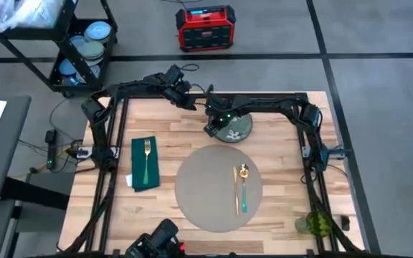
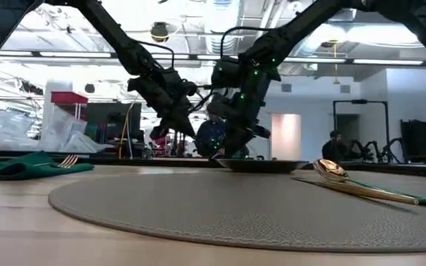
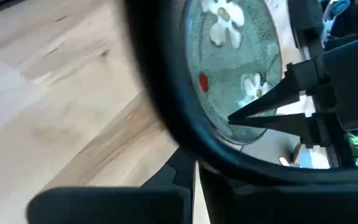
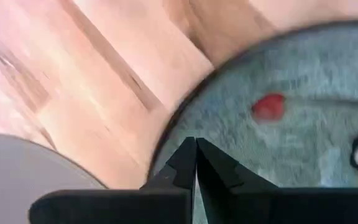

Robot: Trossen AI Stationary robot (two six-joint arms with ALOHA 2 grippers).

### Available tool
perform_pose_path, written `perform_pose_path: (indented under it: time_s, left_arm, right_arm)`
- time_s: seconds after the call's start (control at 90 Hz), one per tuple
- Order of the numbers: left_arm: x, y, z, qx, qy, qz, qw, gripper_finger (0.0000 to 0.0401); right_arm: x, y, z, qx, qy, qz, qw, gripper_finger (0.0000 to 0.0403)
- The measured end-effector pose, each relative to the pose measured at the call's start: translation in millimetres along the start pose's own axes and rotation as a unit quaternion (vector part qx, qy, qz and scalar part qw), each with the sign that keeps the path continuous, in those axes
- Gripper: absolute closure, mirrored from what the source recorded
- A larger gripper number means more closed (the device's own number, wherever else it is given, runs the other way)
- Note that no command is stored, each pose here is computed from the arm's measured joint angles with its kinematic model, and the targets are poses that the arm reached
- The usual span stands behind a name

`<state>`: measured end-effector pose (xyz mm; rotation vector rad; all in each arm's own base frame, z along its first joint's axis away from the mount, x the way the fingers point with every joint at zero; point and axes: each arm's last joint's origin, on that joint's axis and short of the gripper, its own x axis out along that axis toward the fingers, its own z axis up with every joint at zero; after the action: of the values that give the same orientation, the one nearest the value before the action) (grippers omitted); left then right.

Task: Set table place
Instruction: Put the green plate on the gray placemat

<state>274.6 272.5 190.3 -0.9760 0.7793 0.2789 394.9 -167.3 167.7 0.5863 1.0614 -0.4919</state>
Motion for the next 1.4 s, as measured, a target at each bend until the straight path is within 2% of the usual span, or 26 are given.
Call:
perform_pose_path:
  time_s: [0.078,0.189,0.3,0.444,0.611,0.711,0.844,0.922,1.011,1.122,1.189,1.4]
  left_arm:
    - [-0.4,0.5,0.1,-0.02,0.0,0.0,1.0,0.0401]
    - [1.3,-3.0,1.9,-0.048,-0.007,-0.013,0.999,0.0401]
    - [8.7,-17.2,5.5,-0.026,-0.023,-0.043,0.998,0.04]
    - [19.1,-41.5,11.3,0.017,-0.059,-0.088,0.994,0.0381]
    - [28.2,-59.0,8.8,0.056,-0.065,-0.107,0.991,0.0334]
    - [29.1,-59.5,8.2,0.052,-0.063,-0.108,0.991,0.0302]
    - [28.9,-57.9,7.6,0.038,-0.058,-0.104,0.992,0.0263]
    - [28.4,-52.1,2.9,0.016,-0.032,-0.091,0.995,0.0245]
    - [24.6,-38.9,-3.4,-0.027,0.004,-0.068,0.997,0.0227]
    - [27.1,-24.7,-12.0,-0.089,0.014,-0.053,0.995,0.0215]
    - [32.0,-20.0,-17.1,-0.12,0.014,-0.055,0.991,0.0212]
    - [45.8,-12.6,-25.3,-0.173,-0.042,-0.094,0.98,0.0211]
  right_arm:
    - [-12.0,-0.4,0.5,-0.001,-0.008,-0.015,1.0,0.0403]
    - [-55.8,-5.8,3.0,-0.016,-0.036,-0.064,0.997,0.0403]
    - [-87.5,-24.5,-3.9,-0.04,-0.013,-0.128,0.991,0.0402]
    - [-107.7,-56.1,-18.4,-0.019,0.034,-0.123,0.992,0.0373]
    - [-102.5,-95.5,-46.1,0.056,0.076,-0.102,0.99,0.0292]
    - [-97.3,-114.8,-63.7,0.101,0.077,-0.088,0.988,0.0242]
    - [-82.5,-130.7,-79.6,0.177,0.054,-0.02,0.983,0.0201]
    - [-78.5,-133.3,-82.2,0.188,0.037,0.004,0.981,0.0195]
    - [-72.2,-133.5,-88.9,0.187,0.046,0.002,0.981,0.0198]
    - [-69.4,-134.2,-89.8,0.181,0.036,0.004,0.983,0.0208]
    - [-69.0,-134.3,-87.9,0.176,0.025,0.007,0.984,0.0214]
    - [-68.8,-134.0,-82.0,0.168,-0.004,0.012,0.986,0.0223]
